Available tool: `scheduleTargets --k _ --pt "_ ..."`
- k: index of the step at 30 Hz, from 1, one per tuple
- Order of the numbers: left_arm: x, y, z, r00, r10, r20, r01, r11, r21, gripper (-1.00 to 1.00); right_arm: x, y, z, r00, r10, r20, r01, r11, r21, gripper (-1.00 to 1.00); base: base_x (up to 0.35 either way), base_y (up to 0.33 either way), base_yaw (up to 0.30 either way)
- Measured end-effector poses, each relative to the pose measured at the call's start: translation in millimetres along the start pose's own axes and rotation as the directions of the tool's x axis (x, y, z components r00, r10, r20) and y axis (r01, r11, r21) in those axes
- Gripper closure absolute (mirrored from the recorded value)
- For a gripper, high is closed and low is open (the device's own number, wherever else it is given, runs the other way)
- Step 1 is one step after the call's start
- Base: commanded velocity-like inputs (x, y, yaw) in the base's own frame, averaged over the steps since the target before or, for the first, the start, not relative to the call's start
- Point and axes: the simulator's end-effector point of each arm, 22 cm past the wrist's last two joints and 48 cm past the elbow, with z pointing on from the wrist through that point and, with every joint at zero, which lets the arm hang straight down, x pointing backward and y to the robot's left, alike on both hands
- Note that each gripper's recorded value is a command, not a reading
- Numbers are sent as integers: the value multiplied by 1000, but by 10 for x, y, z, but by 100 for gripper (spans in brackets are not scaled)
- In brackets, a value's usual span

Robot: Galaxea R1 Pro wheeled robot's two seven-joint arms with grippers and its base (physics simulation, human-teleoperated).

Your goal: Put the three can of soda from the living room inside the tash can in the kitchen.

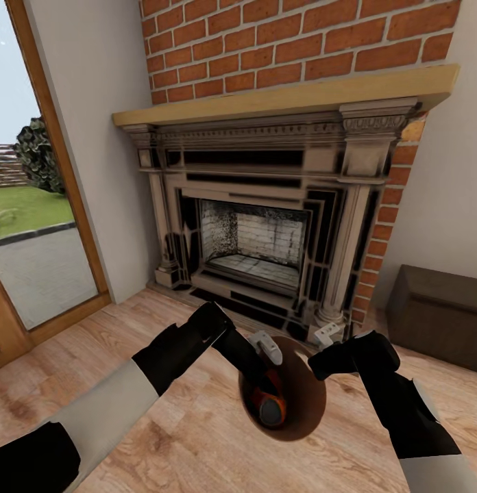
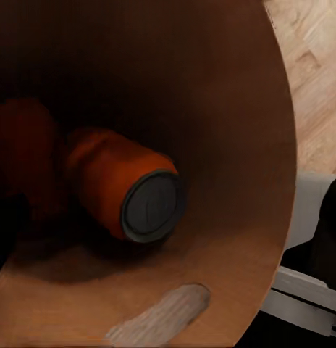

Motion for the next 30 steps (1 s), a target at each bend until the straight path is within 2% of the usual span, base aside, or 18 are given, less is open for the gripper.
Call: scheduleTargets --k 1,4,7,9,11,14,15,16,17,18,19,20,22,24,26,27,28,30 --pt "-72 22 -72 999 50 8 -50 998 -47 -100 -3 11 -1 1000 3 2 -3 1000 -6 100 0 0 0" --pt "-247 -139 -249 991 122 61 -120 992 -45 -100 -11 56 -1 1000 17 5 -17 1000 -25 100 0 0 0" --pt "-197 -155 -423 985 153 77 -151 988 -39 -100 -4 17 -1 1000 8 3 -8 1000 -10 100 0 0 0" --pt "-49 -133 -633 981 176 79 -175 984 -30 -100 -3 10 -2 1000 6 2 -6 1000 -8 100 0 0 0" --pt "133 -115 -783 982 175 74 -175 984 -9 -100 -4 27 -2 1000 13 3 -13 1000 -16 100 0 0 0" --pt "312 -25 -1098 984 132 117 -134 991 16 -100 0 25 0 1000 14 2 -14 1000 -16 100 0 0 0" --pt "339 9 -1240 982 106 153 -112 993 26 -100 2 18 2 1000 12 2 -12 1000 -13 100 0 0 0" --pt "392 -9 -1433 975 67 211 -82 995 65 -100 3 14 2 1000 11 1 -11 1000 -12 100 0 0 0" --pt "458 -41 -1621 963 23 269 -56 992 115 -100 3 13 1 1000 11 1 -11 1000 -11 100 0 0 0" --pt "490 -36 -1767 948 18 317 -64 989 135 -100 4 14 0 1000 12 1 -12 1000 -12 100 0 0 0" --pt "507 -22 -1844 939 17 343 -69 988 139 -100 4 15 0 1000 13 1 -13 1000 -14 100 0 0 0" --pt "546 13 -1973 921 17 389 -78 987 141 -100 3 15 -1 1000 14 2 -14 1000 -14 100 0 0 0" --pt "633 90 -2128 894 12 448 -79 988 131 -100 8 5 -5 1000 17 1 -17 1000 -14 100 0 0 0" --pt "773 232 -2269 862 2 508 -65 992 106 -100 23 -36 -15 1000 22 1 -22 1000 -9 100 0 0 0" --pt "864 363 -2337 842 -13 539 -41 995 88 -100 35 -71 -20 1000 19 -1 -19 1000 0 100 0 0 0" --pt "956 517 -2431 818 -34 574 -8 998 70 -100 43 -82 -22 1000 22 -1 -22 1000 0 100 0 0 0" --pt "1084 727 -2587 778 -60 626 41 998 44 -100 64 -107 -33 999 35 -3 -35 999 -3 100 0 0 0" --pt "1251 900 -2641 749 -69 659 82 997 11 -100 100 -201 -64 998 57 1 -57 998 6 100 0 0 0"
